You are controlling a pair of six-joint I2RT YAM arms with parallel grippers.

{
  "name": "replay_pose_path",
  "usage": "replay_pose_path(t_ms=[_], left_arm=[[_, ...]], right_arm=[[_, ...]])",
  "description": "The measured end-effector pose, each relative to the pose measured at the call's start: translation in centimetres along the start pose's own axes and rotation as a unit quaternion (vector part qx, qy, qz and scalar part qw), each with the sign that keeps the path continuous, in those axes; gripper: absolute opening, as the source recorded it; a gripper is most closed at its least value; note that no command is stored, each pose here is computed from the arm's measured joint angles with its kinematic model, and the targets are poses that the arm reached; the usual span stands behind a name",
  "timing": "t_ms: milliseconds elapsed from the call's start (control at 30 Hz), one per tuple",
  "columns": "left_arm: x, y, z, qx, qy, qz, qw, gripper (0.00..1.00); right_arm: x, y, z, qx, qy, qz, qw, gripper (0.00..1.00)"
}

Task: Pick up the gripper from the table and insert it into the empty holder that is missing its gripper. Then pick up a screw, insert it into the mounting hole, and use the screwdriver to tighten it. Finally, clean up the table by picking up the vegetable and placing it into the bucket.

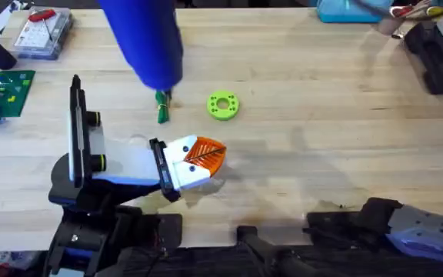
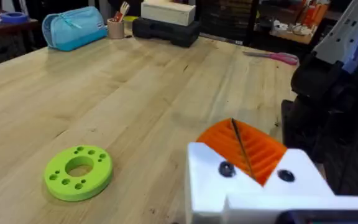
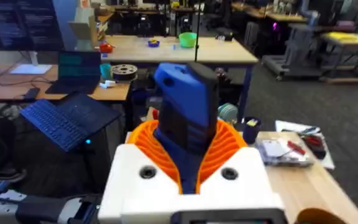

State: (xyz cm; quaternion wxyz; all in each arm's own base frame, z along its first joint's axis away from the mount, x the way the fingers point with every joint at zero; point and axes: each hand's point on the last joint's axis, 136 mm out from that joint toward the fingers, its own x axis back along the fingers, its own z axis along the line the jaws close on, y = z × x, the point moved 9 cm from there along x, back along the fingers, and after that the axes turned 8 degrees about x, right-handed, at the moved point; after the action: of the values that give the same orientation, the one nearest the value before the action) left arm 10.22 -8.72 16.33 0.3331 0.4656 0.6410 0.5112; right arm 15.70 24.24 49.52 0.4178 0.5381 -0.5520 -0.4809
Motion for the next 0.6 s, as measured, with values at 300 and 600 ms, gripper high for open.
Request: replay_pose_path(t_ms=[300, 600], left_arm=[[0.0, 0.0, 0.0, 0.0, 0.0, 0.0, 1.0, 0.016], [0.0, 0.0, 0.0, 0.0, 0.0, 0.0, 1.0, 0.016]], right_arm=[[-0.4, -2.8, 0.1, -0.019, 0.009, 0.024, 1.0, 0.087], [0.7, -4.2, 1.3, -0.016, 0.01, 0.021, 1.0, 0.087]])
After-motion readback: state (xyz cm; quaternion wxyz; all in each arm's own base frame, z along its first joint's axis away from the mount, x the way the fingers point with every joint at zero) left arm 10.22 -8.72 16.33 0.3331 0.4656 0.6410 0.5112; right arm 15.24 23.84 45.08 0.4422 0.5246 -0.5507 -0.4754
